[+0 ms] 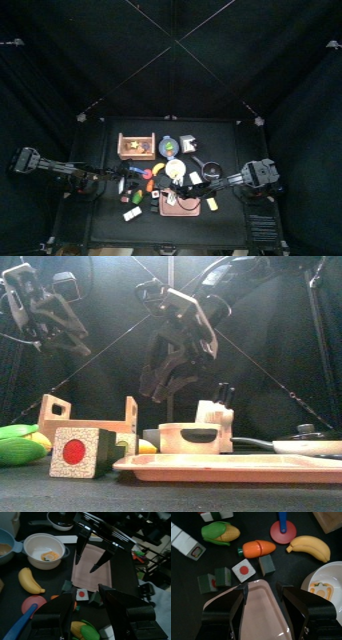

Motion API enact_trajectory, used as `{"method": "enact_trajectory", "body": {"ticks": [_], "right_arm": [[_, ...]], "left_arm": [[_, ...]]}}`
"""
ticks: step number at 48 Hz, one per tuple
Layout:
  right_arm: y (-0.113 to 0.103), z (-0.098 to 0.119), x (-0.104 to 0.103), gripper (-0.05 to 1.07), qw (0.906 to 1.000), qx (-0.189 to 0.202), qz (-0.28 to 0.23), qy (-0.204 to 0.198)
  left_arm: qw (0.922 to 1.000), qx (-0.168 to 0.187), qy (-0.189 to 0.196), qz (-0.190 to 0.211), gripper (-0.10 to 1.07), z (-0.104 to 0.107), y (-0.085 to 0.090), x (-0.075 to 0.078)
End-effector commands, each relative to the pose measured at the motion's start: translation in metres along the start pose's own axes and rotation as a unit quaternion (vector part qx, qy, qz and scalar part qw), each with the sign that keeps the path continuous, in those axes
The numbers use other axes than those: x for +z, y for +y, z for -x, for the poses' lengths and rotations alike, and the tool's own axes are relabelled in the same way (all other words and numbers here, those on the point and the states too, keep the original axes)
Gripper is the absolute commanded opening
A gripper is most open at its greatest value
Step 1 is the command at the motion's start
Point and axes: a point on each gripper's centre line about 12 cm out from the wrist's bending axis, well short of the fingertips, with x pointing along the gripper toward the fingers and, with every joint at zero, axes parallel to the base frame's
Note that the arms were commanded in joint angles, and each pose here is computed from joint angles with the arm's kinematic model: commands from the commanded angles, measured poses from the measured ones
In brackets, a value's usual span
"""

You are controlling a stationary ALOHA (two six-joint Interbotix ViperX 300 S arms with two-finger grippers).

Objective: Grab half of white sushi roll

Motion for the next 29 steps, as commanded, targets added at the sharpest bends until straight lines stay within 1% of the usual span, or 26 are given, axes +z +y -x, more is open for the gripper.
{"method": "enact_trajectory", "body": {"ticks": [1,7,14,17,20,26,29], "right_arm": [[0.003,0.026,0.011,0.84,0.9995,0.019,-0.012,-0.022],[0.000,0.037,0.002,0.84,0.9992,0.026,-0.027,-0.013],[-0.005,0.049,-0.005,0.84,0.9984,0.032,-0.047,-0.006],[-0.006,0.056,-0.007,0.84,0.9978,0.037,-0.054,-0.007],[-0.006,0.062,-0.008,0.84,0.9973,0.042,-0.059,-0.007],[-0.011,0.073,-0.010,0.84,0.9963,0.048,-0.071,-0.009],[-0.013,0.078,-0.011,0.84,0.9959,0.050,-0.074,-0.011]], "left_arm": [[0.9995,-0.031,0.003,0.005,0.81,0.002,-0.016,0.015],[0.9974,-0.066,0.027,0.004,0.81,0.003,-0.032,0.026],[0.9957,-0.082,0.042,0.002,0.81,0.002,-0.040,0.036],[0.9951,-0.084,0.053,0.002,0.81,-0.001,-0.041,0.036],[0.9936,-0.087,0.072,0.007,0.81,-0.005,-0.041,0.034],[0.9881,-0.091,0.118,0.040,0.81,-0.012,-0.042,0.029],[0.9852,-0.088,0.139,0.047,0.81,-0.014,-0.043,0.028]]}}
